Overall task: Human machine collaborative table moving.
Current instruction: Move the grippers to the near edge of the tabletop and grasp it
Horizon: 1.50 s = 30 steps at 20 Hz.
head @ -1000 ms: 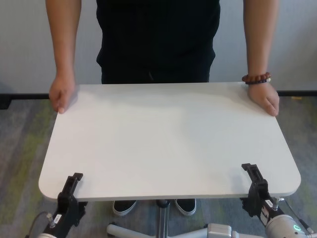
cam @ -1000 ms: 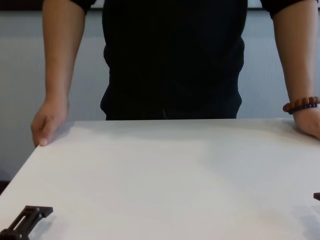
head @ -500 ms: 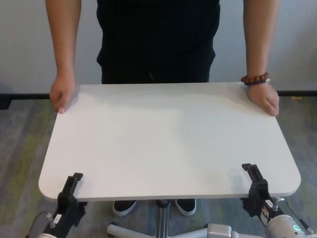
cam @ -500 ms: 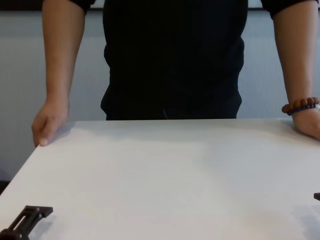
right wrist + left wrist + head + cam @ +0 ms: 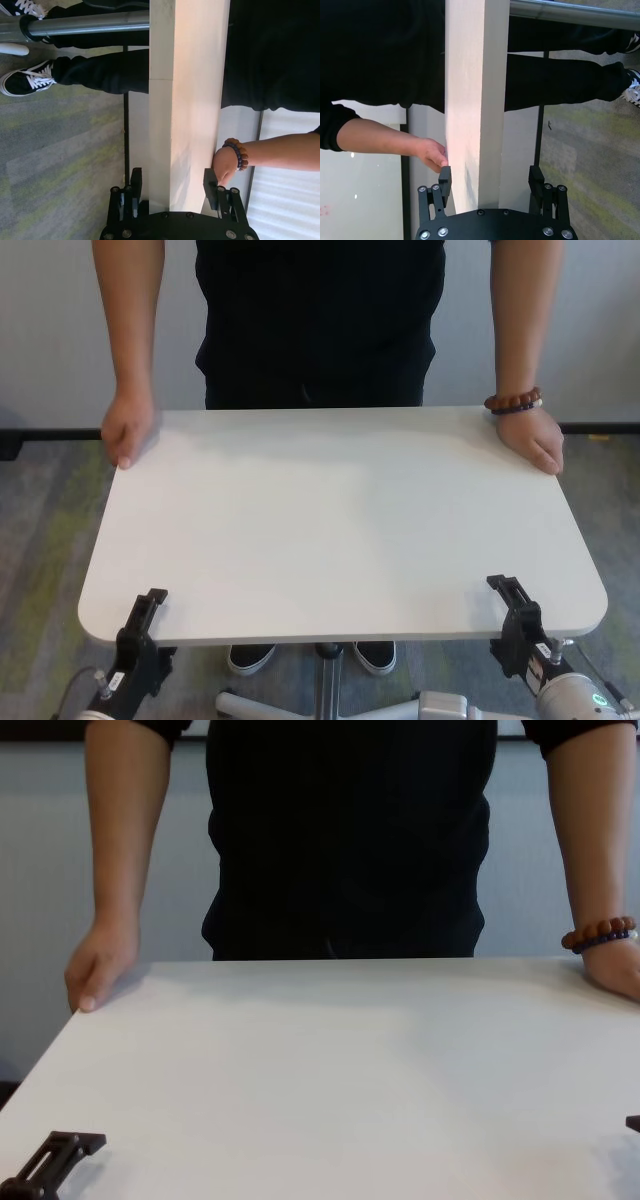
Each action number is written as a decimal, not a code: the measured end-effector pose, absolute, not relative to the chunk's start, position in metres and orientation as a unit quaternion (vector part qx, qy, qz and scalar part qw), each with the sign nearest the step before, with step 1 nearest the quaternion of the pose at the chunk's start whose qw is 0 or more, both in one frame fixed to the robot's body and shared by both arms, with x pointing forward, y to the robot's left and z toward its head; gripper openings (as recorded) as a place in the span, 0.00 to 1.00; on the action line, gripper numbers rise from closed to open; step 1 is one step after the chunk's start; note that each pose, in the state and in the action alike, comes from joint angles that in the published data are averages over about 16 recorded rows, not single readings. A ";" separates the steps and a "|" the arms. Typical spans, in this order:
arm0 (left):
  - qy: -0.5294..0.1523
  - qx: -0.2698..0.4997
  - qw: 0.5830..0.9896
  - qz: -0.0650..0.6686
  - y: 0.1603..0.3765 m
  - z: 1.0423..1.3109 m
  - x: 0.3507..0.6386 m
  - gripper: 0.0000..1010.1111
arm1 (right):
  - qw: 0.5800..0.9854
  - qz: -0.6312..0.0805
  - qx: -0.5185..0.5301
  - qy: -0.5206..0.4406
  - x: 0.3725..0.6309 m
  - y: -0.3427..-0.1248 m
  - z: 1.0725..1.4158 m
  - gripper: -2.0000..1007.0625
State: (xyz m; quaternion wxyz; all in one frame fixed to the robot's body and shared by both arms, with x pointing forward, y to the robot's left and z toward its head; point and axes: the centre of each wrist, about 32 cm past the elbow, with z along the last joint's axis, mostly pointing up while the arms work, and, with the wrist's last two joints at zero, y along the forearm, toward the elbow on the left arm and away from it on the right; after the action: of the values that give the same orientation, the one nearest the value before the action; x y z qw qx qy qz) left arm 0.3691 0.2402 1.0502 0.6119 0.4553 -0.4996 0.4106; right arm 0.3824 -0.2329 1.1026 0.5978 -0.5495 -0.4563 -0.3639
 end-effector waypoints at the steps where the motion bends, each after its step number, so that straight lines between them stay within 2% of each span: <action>1: -0.500 0.455 0.612 0.411 0.240 1.050 0.369 0.99 | 0.598 -0.364 -0.550 -0.456 0.382 -0.233 1.103 0.76; 9: -0.500 0.455 0.612 0.411 0.240 1.050 0.369 0.99 | 0.597 -0.364 -0.550 -0.457 0.382 -0.233 1.103 0.51; 15: -0.500 0.455 0.612 0.411 0.240 1.050 0.369 0.99 | 0.597 -0.363 -0.550 -0.457 0.382 -0.233 1.103 0.37; 21: -0.500 0.455 0.612 0.411 0.240 1.050 0.369 0.99 | 0.597 -0.363 -0.550 -0.457 0.382 -0.233 1.103 0.32; 30: -0.500 0.455 0.612 0.411 0.240 1.050 0.369 0.99 | 0.597 -0.363 -0.550 -0.457 0.382 -0.233 1.103 0.32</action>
State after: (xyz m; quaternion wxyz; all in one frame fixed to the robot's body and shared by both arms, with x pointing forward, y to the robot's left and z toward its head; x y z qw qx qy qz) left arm 0.3691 0.2402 1.0502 0.6119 0.4553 -0.4996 0.4107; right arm 0.3824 -0.2329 1.1025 0.5969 -0.5502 -0.4570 -0.3635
